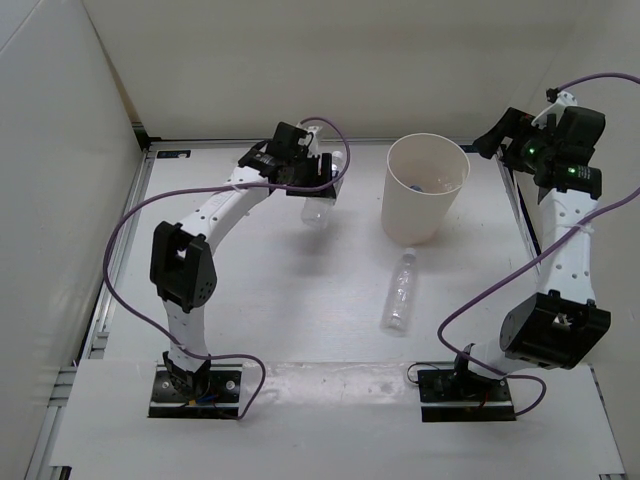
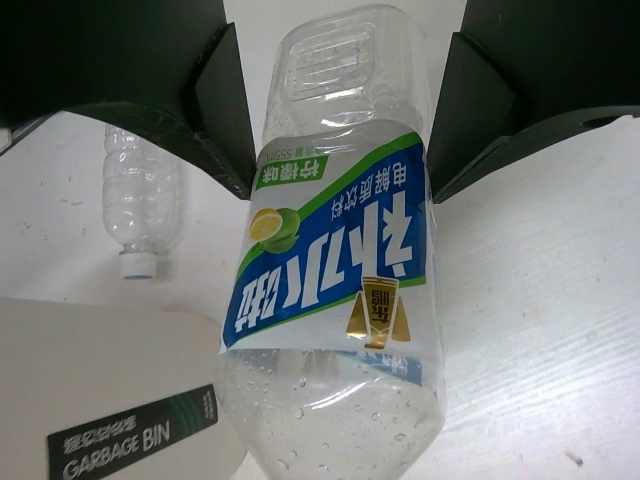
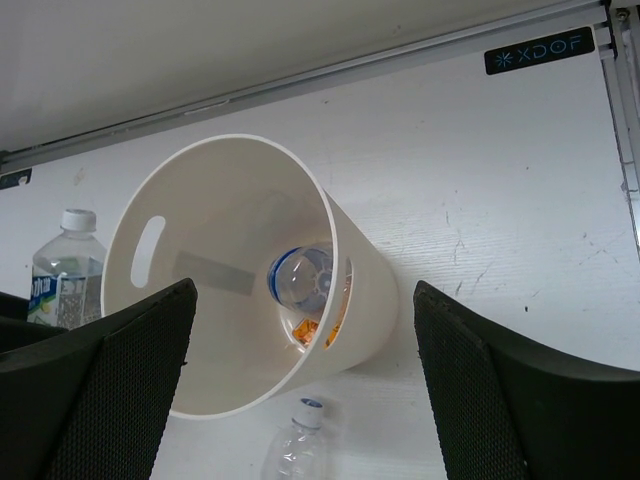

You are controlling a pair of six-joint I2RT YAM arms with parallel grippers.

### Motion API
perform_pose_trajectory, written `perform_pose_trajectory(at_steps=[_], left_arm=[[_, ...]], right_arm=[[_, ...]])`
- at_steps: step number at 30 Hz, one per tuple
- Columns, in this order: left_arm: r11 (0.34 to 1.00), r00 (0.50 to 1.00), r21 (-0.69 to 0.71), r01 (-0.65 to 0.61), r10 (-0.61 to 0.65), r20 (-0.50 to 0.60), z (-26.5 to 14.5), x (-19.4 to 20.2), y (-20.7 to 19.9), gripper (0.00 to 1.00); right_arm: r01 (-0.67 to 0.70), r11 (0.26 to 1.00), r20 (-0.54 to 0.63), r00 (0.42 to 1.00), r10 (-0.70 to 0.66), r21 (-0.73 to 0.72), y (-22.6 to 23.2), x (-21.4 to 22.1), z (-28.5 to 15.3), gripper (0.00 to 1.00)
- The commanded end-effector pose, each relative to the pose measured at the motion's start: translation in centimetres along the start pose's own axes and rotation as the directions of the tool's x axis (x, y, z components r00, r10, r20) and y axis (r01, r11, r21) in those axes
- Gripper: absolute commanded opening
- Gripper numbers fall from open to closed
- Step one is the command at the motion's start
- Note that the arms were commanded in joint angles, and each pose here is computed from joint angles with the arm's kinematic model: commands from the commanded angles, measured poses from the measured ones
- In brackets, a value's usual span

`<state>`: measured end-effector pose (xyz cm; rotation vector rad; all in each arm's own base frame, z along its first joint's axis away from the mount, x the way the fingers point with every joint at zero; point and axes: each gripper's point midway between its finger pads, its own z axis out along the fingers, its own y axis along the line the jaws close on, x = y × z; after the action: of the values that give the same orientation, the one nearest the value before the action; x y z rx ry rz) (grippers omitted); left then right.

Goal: Put the plastic bottles in the bin

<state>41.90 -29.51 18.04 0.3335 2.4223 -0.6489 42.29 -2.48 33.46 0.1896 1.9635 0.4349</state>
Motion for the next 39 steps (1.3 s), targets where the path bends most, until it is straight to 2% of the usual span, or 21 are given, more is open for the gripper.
perform_pose_trajectory(at_steps=[1, 7, 10, 12, 13, 15, 16, 17, 18, 19, 21, 22, 23, 27, 36, 39], left_arm=[[0.996, 0.975, 0.055, -0.069, 0.055, 0.214, -5.0, -6.0, -2.8, 0.34], [0.982, 0.881, 0.143, -0.123, 0.042, 0.471, -9.5, -12.9, -6.3, 0.28], [0.957, 0.792, 0.222, -0.186, 0.012, 0.611, -12.0, -17.3, -9.5, 0.26], [0.946, 0.765, 0.242, -0.216, 0.01, 0.644, -12.7, -18.3, -10.9, 0.24], [0.935, 0.721, 0.251, -0.249, 0.005, 0.693, -13.9, -20.1, -12.3, 0.23], [0.924, 0.705, 0.272, -0.27, -0.004, 0.71, -14.3, -20.8, -13.7, 0.23], [0.91, 0.671, 0.287, -0.298, -0.014, 0.742, -15.1, -22.3, -15.1, 0.23], [0.901, 0.668, 0.308, -0.305, -0.028, 0.744, -15.1, -22.5, -16.1, 0.22], [0.89, 0.63, 0.323, -0.323, -0.053, 0.775, -16.9, -23.6, -17.2, 0.22], [0.881, 0.651, 0.345, -0.323, -0.058, 0.757, -13.8, -23.5, -18.1, 0.22], [0.854, 0.627, 0.394, -0.341, -0.105, 0.772, -14.9, -24.1, -20.4, 0.22], [0.854, 0.652, 0.409, -0.323, -0.112, 0.75, -12.2, -23.7, -20.5, 0.22], [0.837, 0.619, 0.419, -0.351, -0.129, 0.775, -13.7, -24.4, -21.5, 0.22], [0.817, 0.651, 0.456, -0.353, -0.135, 0.747, -11.2, -22.2, -24.7, 0.22], [0.829, 0.729, 0.45, -0.331, -0.077, 0.68, -4.1, -18.5, -26.2, 0.31], [0.833, 0.752, 0.45, -0.322, -0.064, 0.656, -2.8, -17.7, -26.0, 0.39]], right_arm=[[0.029, 0.999, 0.047, 0.999, -0.027, -0.026, 1.3, -1.1, -1.0, 0.9], [0.043, 0.999, 0.054, 0.998, -0.042, -0.015, 1.2, -1.4, -1.3, 0.9], [0.051, 0.999, 0.053, 0.997, -0.051, -0.012, 1.2, -1.4, -1.5, 0.9], [0.056, 0.998, 0.059, 0.997, -0.056, -0.005, 1.2, -1.5, -1.7, 0.9], [0.055, 0.998, 0.058, 0.997, -0.055, -0.002, 1.1, -1.4, -1.8, 0.9], [0.059, 0.998, 0.064, 0.996, -0.059, 0.008, 1.0, -1.5, -2.1, 0.9], [0.061, 0.998, 0.06, 0.996, -0.061, 0.01, 0.8, -1.4, -2.1, 0.9], [0.06, 0.998, 0.059, 0.996, -0.06, 0.01, 0.8, -1.4, -2.2, 0.9], [0.058, 0.998, 0.062, 0.996, -0.059, 0.018, 0.5, -1.4, -2.4, 0.9], [0.055, 0.998, 0.059, 0.997, -0.056, 0.02, 0.3, -1.4, -2.5, 0.9], [0.047, 0.998, 0.065, 0.997, -0.049, 0.032, -0.3, -1.4, -3.0, 0.9], [0.041, 0.999, 0.061, 0.997, -0.043, 0.035, -0.6, -1.3, -3.0, 0.9], [0.035, 0.998, 0.067, 0.997, -0.038, 0.043, -0.9, -1.5, -3.3, 0.9], [0.024, 0.998, 0.067, 0.997, -0.028, 0.057, -1.8, -1.4, -3.6, 0.9], [0.007, 0.998, 0.057, 0.998, -0.011, 0.061, -2.4, -1.1, -3.8, 0.9], [0.0, 0.998, 0.051, 0.999, -0.003, 0.06, -2.5, -1.0, -3.7, 0.9]])
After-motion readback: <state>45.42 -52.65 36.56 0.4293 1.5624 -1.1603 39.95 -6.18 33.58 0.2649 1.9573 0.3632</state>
